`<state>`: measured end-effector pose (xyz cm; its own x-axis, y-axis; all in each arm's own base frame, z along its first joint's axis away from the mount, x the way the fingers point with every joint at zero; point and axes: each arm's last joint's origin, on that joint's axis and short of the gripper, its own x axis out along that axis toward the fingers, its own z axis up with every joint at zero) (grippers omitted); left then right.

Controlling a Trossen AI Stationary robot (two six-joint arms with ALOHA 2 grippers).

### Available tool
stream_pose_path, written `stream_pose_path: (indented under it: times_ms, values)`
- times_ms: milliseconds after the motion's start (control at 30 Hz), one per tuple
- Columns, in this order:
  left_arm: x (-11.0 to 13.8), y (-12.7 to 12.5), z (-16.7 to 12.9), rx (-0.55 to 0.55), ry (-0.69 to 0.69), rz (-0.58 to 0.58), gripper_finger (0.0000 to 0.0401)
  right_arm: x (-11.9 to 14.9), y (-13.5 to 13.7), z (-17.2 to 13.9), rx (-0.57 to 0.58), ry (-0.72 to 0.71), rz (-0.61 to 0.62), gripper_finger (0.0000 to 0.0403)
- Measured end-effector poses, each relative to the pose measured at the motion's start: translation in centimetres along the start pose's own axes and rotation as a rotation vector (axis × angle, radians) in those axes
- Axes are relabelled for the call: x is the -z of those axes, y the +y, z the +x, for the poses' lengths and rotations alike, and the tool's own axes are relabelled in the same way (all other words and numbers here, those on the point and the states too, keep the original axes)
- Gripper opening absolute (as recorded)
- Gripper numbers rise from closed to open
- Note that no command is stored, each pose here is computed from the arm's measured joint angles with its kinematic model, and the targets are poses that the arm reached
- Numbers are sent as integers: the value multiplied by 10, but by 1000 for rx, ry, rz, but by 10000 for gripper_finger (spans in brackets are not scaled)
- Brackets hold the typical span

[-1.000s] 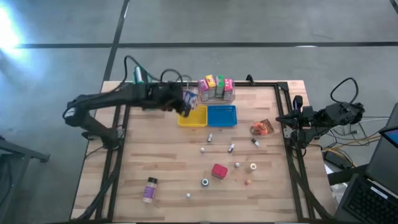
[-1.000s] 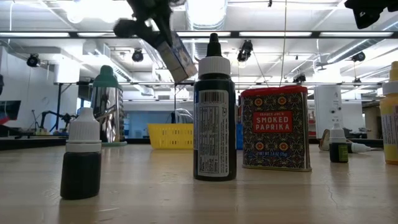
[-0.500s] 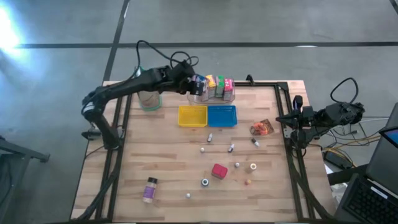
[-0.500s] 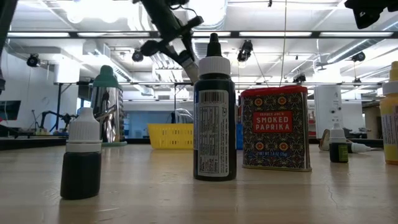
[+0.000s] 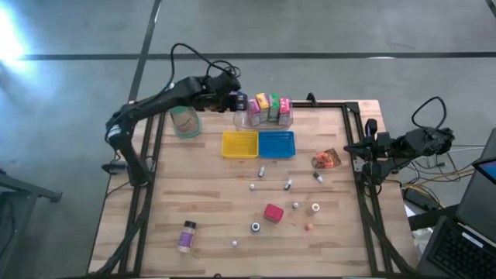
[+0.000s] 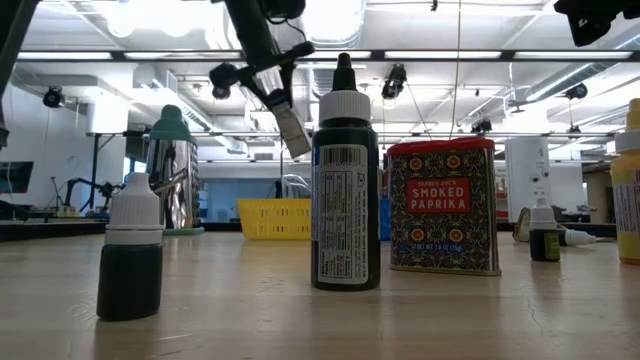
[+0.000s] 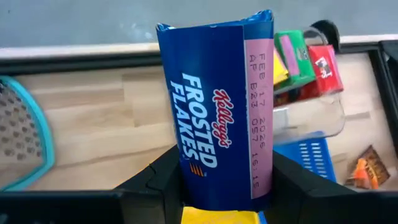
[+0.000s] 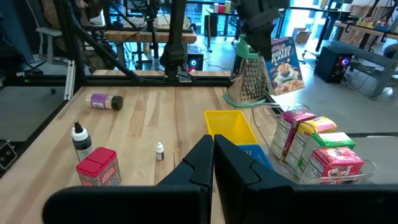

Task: Pick & Place Kitchen Items
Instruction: Put the blue cereal box into the transparent bin

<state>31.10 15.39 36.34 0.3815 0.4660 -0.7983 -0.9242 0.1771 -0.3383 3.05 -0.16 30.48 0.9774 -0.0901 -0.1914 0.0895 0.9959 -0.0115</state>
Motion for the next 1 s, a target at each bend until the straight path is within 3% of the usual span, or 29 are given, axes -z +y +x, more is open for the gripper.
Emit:
stream_pose_path:
  times_ms: [600,1000]
  values:
    - [1,1,72,-136,92,-34,165,0,0,0,0,0,0,8]
    - [2,-1,123,-138,138,-27,165,0,0,0,0,0,0,8]
